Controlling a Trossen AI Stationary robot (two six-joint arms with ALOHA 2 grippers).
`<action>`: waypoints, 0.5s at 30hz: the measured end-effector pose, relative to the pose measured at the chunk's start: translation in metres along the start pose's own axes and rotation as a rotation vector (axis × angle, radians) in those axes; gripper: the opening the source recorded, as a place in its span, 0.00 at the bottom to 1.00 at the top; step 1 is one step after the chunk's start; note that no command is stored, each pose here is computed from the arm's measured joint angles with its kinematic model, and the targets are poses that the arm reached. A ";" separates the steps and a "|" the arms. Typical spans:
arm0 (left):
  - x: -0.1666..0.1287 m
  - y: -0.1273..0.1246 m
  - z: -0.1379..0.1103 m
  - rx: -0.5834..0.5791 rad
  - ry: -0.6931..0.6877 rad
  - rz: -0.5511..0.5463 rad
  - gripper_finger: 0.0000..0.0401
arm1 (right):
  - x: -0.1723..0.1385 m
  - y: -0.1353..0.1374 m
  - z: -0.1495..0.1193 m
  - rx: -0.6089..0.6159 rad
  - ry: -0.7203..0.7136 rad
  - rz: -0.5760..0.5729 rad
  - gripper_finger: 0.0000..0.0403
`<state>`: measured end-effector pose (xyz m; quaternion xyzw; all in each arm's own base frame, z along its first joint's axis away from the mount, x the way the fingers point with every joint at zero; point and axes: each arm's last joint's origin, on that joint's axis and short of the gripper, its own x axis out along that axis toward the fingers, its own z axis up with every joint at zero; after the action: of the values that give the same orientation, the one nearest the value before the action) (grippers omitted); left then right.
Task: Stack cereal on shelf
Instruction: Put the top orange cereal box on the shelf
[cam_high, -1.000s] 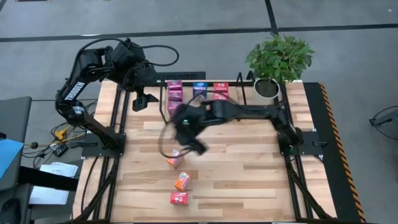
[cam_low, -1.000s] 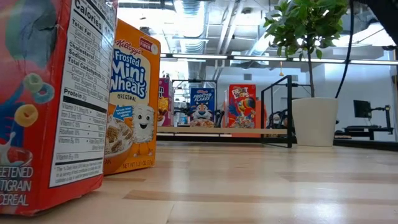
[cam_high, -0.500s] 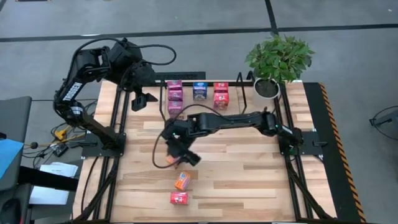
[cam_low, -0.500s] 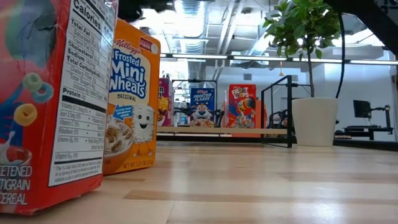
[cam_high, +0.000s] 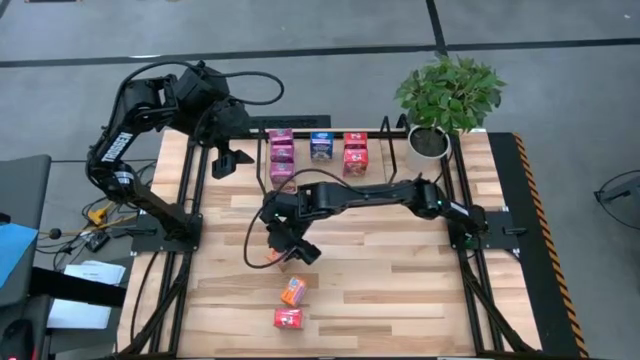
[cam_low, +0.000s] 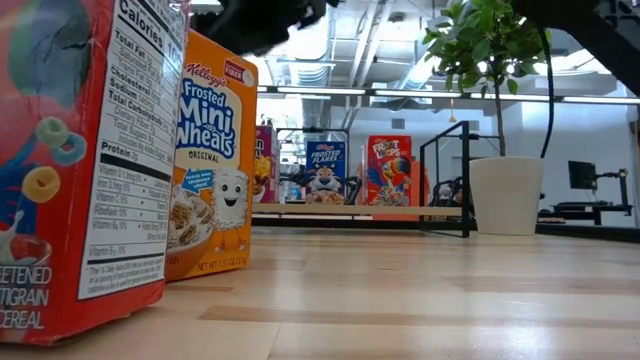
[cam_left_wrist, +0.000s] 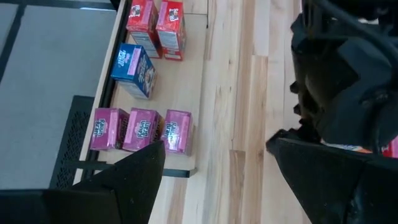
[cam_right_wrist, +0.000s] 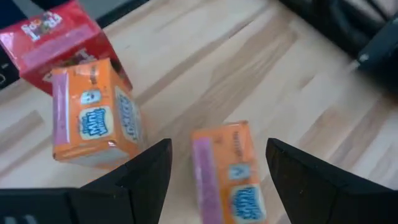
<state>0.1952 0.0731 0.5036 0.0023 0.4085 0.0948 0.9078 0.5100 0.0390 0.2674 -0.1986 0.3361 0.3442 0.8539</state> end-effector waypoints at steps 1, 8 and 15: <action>0.000 0.000 0.000 0.000 0.000 0.001 0.74 | 0.003 -0.002 -0.002 -0.004 -0.002 -0.004 0.71; 0.000 0.000 0.000 0.016 0.001 0.004 0.74 | 0.024 -0.010 -0.021 0.043 0.048 0.010 0.71; 0.000 0.000 0.000 0.025 0.002 0.005 0.74 | 0.031 -0.011 -0.032 0.074 0.098 0.024 0.71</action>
<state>0.1953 0.0733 0.5035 0.0145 0.4104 0.0922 0.9071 0.5204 0.0278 0.2247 -0.1794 0.3922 0.3316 0.8391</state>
